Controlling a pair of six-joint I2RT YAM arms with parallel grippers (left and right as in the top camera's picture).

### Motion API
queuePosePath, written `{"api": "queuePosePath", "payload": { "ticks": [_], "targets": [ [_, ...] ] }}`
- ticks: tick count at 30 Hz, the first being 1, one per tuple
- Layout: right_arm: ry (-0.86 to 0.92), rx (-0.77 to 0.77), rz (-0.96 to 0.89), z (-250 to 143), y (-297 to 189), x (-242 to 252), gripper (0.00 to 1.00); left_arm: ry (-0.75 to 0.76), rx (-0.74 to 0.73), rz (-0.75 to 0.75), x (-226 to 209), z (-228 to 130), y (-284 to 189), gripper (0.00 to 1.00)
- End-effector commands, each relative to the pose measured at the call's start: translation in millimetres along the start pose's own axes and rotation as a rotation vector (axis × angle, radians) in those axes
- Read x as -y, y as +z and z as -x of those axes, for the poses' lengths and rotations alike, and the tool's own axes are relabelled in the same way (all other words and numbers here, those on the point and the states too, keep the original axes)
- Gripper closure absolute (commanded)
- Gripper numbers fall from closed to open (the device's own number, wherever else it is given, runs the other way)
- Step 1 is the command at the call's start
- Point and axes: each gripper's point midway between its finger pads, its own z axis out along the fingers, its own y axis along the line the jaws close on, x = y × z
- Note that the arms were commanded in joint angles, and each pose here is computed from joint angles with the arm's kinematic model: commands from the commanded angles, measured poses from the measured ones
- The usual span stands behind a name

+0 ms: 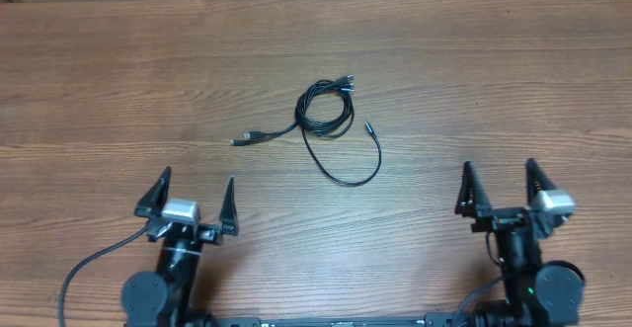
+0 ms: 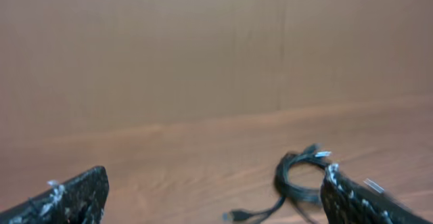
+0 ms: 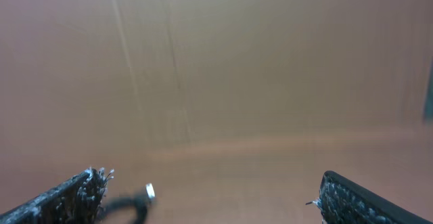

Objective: Untangle cables
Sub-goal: 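Raise both arms and move grippers toward the black cable bundle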

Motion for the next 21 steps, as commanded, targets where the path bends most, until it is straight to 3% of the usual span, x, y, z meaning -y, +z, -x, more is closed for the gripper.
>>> {"api": "queuePosePath", "payload": {
  "ticks": [1, 7, 13, 17, 21],
  "targets": [
    [0.003, 0.085, 0.039, 46.1, -6.6, -11.8, 0.0, -0.002, 0.105, -0.044, 10.9, 70.7, -23.5, 0.01],
    [0.005, 0.069, 0.081, 96.2, 3.6, -27.4, 0.0, -0.033, -0.014, -0.046, 11.0, 108.1, -29.1, 0.0],
    [0.025, -0.172, 0.106, 129.7, 27.3, -43.7, 0.0, -0.08, -0.154, -0.216, 31.9, 152.4, 3.2, 0.0],
    [0.04, -0.307, 0.108, 152.4, 24.1, -51.9, 0.0, -0.107, -0.232, -0.246, 34.0, 169.5, 15.3, 0.01],
    [0.042, -0.334, 0.103, 178.4, 16.7, -56.4, 0.0, -0.115, -0.248, -0.29, 39.4, 185.6, 21.3, 0.0]
  ]
}}
